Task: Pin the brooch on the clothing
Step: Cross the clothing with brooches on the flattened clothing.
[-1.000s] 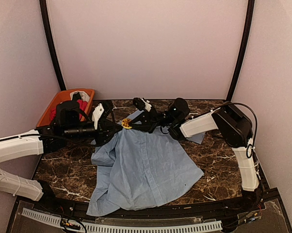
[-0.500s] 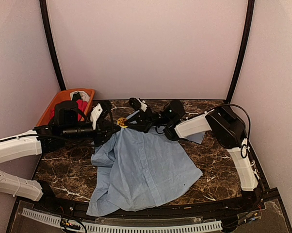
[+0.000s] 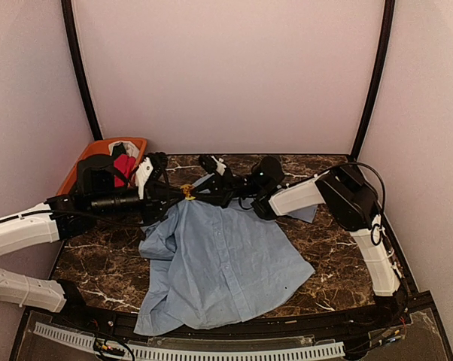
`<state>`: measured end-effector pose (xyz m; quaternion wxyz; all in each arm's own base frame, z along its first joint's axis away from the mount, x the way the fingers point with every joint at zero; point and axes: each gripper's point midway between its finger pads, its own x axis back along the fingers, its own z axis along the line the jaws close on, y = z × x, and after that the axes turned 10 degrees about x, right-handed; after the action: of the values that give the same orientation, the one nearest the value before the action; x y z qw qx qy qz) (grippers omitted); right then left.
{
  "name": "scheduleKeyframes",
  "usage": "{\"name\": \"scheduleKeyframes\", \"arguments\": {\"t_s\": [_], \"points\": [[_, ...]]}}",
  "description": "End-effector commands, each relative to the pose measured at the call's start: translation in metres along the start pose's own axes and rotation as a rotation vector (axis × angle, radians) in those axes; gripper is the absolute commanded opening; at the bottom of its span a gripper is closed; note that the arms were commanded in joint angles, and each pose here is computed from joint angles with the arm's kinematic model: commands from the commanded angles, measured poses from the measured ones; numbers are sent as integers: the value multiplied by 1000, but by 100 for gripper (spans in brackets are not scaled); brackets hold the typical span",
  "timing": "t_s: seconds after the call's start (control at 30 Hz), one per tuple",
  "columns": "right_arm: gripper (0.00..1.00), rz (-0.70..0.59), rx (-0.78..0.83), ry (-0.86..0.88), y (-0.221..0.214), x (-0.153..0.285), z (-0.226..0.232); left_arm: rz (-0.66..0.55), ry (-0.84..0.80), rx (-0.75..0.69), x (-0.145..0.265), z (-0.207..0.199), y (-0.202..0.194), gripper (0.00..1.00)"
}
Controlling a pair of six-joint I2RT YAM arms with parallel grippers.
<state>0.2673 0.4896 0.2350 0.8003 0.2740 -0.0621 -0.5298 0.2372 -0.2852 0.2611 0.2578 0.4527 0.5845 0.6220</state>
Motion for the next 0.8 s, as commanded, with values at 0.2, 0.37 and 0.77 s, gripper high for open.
{"name": "scheduleKeyframes", "arguments": {"t_s": [0.2, 0.37, 0.77], "points": [[0, 45, 307, 50, -13, 11, 18, -152, -30, -69, 22, -16, 44, 28], [0, 54, 320, 31, -11, 12, 13, -130, 36, -62, 23, -5, 41, 29], [0, 152, 560, -20, -11, 8, 15, -48, 4, -23, 20, -8, 25, 31]]}}
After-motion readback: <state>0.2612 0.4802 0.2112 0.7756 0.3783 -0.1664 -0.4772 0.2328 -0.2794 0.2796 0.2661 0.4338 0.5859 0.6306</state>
